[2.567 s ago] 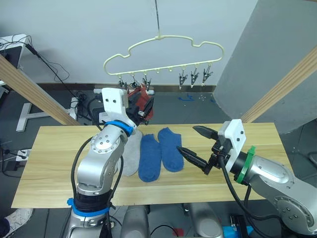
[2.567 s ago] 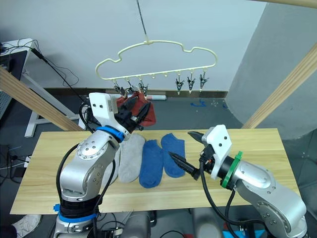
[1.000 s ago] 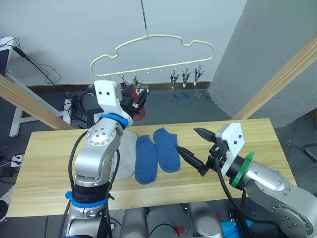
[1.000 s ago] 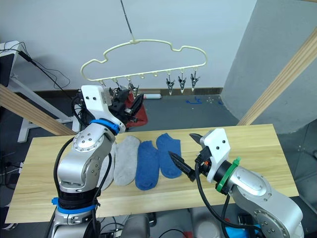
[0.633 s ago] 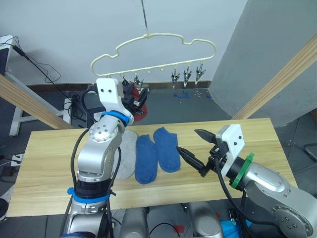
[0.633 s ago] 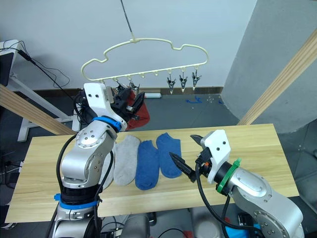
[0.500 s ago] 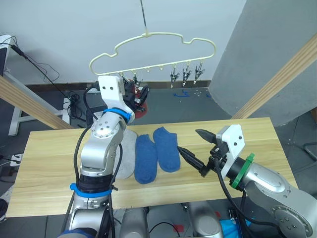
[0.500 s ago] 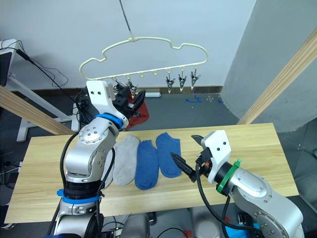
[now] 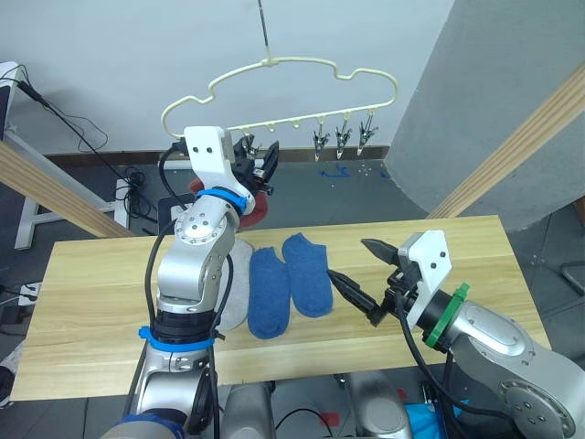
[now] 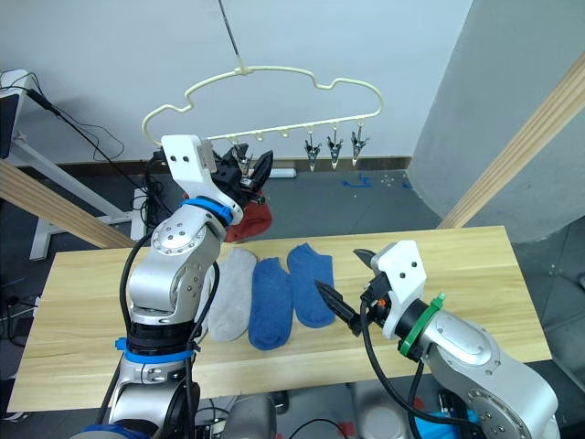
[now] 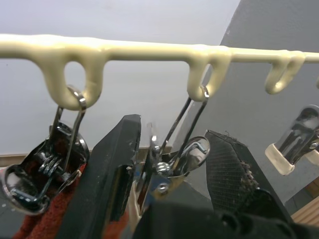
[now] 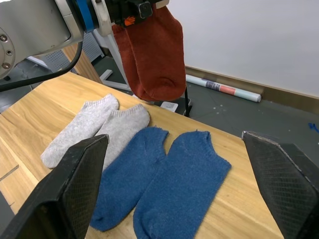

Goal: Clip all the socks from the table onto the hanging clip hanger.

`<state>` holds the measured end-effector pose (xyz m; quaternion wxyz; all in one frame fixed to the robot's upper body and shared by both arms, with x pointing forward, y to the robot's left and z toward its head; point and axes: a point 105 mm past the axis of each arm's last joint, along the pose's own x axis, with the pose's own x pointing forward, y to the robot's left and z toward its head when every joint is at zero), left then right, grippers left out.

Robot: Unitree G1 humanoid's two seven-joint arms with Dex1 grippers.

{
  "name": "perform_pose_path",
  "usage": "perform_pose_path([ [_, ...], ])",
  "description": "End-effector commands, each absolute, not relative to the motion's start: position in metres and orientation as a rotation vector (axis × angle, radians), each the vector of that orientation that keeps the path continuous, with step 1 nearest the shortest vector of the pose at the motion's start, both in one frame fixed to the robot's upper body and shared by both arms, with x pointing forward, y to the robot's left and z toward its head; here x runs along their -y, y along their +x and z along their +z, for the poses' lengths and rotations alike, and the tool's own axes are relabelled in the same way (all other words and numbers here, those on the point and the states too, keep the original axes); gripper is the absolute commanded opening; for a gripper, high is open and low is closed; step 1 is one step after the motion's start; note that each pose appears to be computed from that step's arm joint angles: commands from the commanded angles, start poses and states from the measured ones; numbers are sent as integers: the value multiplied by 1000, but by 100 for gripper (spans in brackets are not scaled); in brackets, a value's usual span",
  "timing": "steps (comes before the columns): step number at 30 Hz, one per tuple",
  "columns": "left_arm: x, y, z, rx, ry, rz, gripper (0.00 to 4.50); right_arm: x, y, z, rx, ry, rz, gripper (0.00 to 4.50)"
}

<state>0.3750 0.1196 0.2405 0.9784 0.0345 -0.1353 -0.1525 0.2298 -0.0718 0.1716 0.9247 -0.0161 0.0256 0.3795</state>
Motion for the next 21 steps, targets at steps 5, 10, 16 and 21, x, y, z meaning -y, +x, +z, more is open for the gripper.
perform_pose_path([
  [5, -125, 372, 258, 338, 59, -274, 231, 66, 219, 179, -7, -36, 812, 448],
  [10, -129, 370, 259, 340, 59, -258, 231, 66, 219, 178, -9, -33, 814, 448],
  [16, -129, 371, 261, 346, 58, -253, 95, 65, 219, 176, -9, -31, 816, 450],
  [21, -125, 371, 262, 348, 55, -266, 49, 65, 219, 177, -8, -32, 814, 450],
])
